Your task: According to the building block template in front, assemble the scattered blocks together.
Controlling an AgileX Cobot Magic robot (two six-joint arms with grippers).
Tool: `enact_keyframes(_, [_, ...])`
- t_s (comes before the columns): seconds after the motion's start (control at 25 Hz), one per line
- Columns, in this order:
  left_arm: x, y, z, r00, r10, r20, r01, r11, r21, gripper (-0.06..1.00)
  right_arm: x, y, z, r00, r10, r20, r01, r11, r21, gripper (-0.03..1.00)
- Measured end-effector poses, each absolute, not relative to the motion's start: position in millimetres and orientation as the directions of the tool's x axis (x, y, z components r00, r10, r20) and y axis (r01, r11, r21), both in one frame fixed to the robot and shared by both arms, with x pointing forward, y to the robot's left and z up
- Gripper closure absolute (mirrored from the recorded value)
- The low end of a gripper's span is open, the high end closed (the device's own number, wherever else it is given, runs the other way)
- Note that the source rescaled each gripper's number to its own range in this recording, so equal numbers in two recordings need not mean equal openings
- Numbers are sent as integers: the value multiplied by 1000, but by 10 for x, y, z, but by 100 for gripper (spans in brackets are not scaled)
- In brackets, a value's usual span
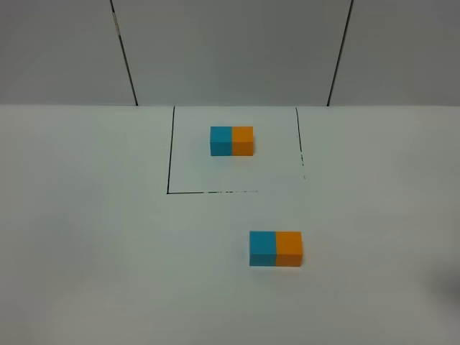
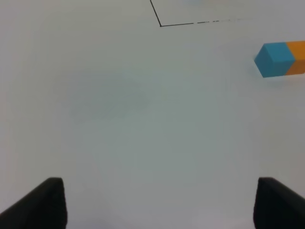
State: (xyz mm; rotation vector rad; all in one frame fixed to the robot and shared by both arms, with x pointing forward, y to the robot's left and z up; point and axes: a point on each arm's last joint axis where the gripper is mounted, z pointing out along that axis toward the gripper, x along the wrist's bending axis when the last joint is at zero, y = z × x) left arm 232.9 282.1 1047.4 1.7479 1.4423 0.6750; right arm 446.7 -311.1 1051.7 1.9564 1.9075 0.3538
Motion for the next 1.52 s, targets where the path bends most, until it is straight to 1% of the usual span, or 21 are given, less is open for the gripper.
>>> enact_keyframes(0.12, [2329,2821,10474,223,973,-66,572,-76,817,27,4026,-3197,10605,130,988,-89,882,-74,465,-3])
enact_keyframes(0.28, [2329,2821,10474,223,973,-66,572,-76,817,27,3534,-3191,10703,174,981,-81,848,-108,518,-3])
enact_keyframes(0.4, [2329,2821,10474,223,973,-66,572,-76,817,27,3281,-3129,10753,178,984,-23,801,-131,584,-3])
enact_keyframes(0.52, [2329,2821,10474,223,973,-66,572,-76,817,27,3074,-3041,10721,144,988,51,758,-143,637,-3])
enact_keyframes(0.6, [2329,2821,10474,223,973,-67,572,-75,817,27,2951,-3013,10686,123,990,67,732,-136,668,-3])
enact_keyframes(1.0, [2329,2821,10474,223,973,-67,572,-75,817,27,2612,-2969,10562,79,991,104,584,-131,801,-3])
enact_keyframes(1.2, [2329,2821,10474,223,973,-67,572,-75,817,27,2553,-2968,10497,71,993,96,562,-120,818,-3])
enact_keyframes(1.52, [2329,2821,10474,223,973,-67,572,-75,817,27,2527,-2969,10499,70,993,94,549,-117,828,-3])
